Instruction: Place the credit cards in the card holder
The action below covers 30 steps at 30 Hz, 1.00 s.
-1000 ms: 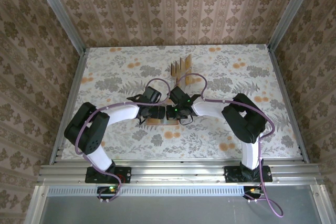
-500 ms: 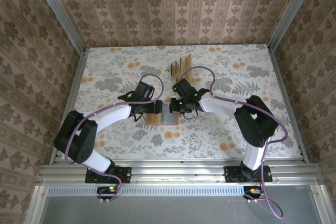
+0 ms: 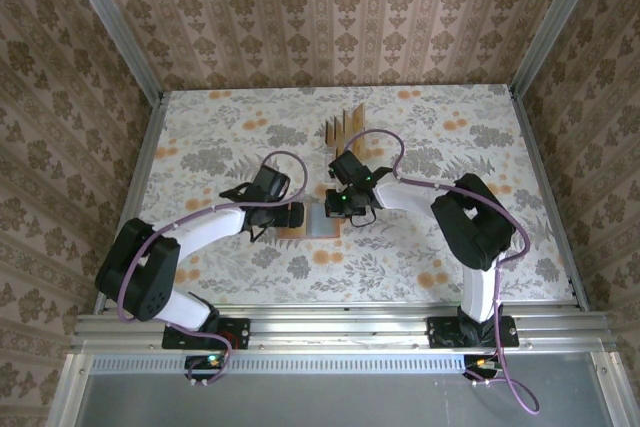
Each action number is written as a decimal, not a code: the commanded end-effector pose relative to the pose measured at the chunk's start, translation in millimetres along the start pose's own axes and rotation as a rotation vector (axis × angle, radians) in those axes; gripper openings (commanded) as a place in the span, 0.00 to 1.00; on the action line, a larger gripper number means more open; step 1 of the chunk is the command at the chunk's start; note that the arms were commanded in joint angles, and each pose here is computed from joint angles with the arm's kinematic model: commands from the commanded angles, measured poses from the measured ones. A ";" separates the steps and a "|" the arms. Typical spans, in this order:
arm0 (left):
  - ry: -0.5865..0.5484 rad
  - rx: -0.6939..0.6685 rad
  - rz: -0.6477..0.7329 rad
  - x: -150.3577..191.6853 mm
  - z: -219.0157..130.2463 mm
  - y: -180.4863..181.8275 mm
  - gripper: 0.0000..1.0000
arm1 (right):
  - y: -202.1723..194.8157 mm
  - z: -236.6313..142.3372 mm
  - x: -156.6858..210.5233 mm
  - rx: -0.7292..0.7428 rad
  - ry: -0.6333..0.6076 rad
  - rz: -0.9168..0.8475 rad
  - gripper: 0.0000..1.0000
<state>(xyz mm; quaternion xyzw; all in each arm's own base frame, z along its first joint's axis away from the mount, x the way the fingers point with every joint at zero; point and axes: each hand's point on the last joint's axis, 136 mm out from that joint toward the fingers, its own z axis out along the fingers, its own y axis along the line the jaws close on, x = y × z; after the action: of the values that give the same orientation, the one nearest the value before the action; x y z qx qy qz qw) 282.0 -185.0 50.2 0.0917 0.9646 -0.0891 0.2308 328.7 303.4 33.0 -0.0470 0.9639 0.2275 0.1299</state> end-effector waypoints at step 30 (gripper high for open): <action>-0.047 0.111 0.055 6.8 0.7 -34.2 0.93 | 15.2 28.1 12.4 -0.024 0.068 -0.017 0.02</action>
<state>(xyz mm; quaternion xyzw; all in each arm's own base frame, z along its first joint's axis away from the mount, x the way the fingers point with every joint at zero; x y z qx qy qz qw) 269.6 -209.2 45.3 0.1252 0.9558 -0.1183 0.2382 327.0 326.9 22.4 -0.0634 0.9620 0.2392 0.1154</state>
